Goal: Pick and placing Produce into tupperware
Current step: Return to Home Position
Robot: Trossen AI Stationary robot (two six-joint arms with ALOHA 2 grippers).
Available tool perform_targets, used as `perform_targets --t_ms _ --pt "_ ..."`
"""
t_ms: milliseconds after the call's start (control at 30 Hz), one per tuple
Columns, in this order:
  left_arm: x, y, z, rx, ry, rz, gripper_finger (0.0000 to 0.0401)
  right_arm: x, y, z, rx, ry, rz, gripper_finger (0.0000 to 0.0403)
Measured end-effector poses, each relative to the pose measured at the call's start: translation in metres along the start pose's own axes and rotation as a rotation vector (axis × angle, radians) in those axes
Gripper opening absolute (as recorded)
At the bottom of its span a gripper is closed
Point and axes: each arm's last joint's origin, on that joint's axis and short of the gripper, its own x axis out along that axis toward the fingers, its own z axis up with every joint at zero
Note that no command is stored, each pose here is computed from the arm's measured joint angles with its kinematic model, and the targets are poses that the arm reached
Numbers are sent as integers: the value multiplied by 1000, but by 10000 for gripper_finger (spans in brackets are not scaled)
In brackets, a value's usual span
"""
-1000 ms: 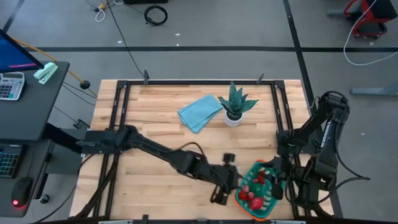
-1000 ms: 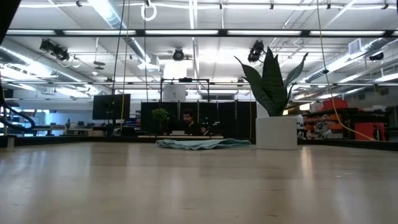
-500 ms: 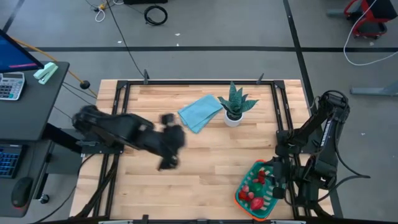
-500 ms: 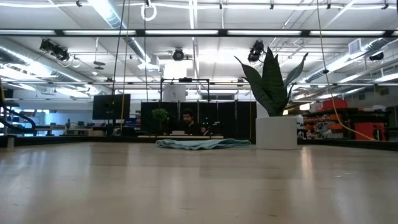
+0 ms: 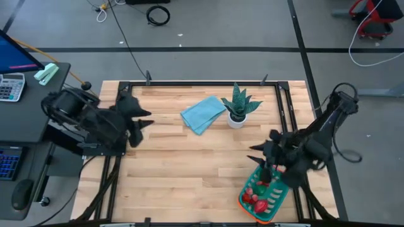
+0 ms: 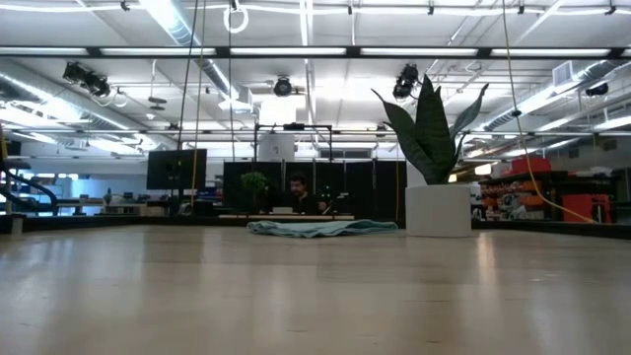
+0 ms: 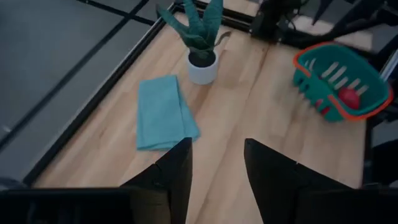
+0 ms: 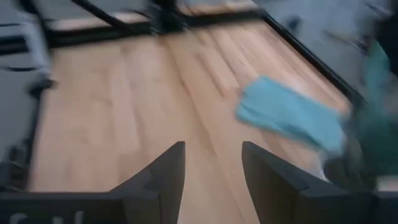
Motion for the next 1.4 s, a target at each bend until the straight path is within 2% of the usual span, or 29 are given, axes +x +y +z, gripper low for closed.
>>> perform_targets --t_ms 67,167,233,300,400,467,633,733,833,1100,1300,1400 --pt "-3 6 -8 -45 4 -6 151 3 -2 19 -39 -26 110 167" --pt "3 3 -21 -93 -15 -41 146 12 0 52 -165 -117 408 167" --pt "14 -3 -31 -96 -47 -69 143 19 -2 70 -248 -204 602 167" --pt "27 -9 -43 -69 -83 -103 140 32 -11 82 -279 -247 706 167" --pt "48 -12 -66 -42 -116 -130 137 59 -33 89 -253 -182 695 167" --pt "57 -5 -80 -55 -128 -132 138 77 -49 86 -214 -134 661 167" --pt "52 27 -111 -190 -145 -166 146 100 -88 74 -116 -122 647 167" --pt "48 45 -132 -262 -219 -191 151 94 -103 64 -105 -229 724 167" --pt "56 56 -157 -277 -326 -200 153 83 -113 44 -115 -322 781 167" --pt "117 49 -225 -353 -488 -342 143 57 -136 -34 0 -333 788 167" --pt "133 42 -242 -321 -614 -543 137 44 -147 -64 21 -456 759 167" --pt "132 40 -240 -240 -671 -574 139 40 -150 -70 21 -495 759 167"
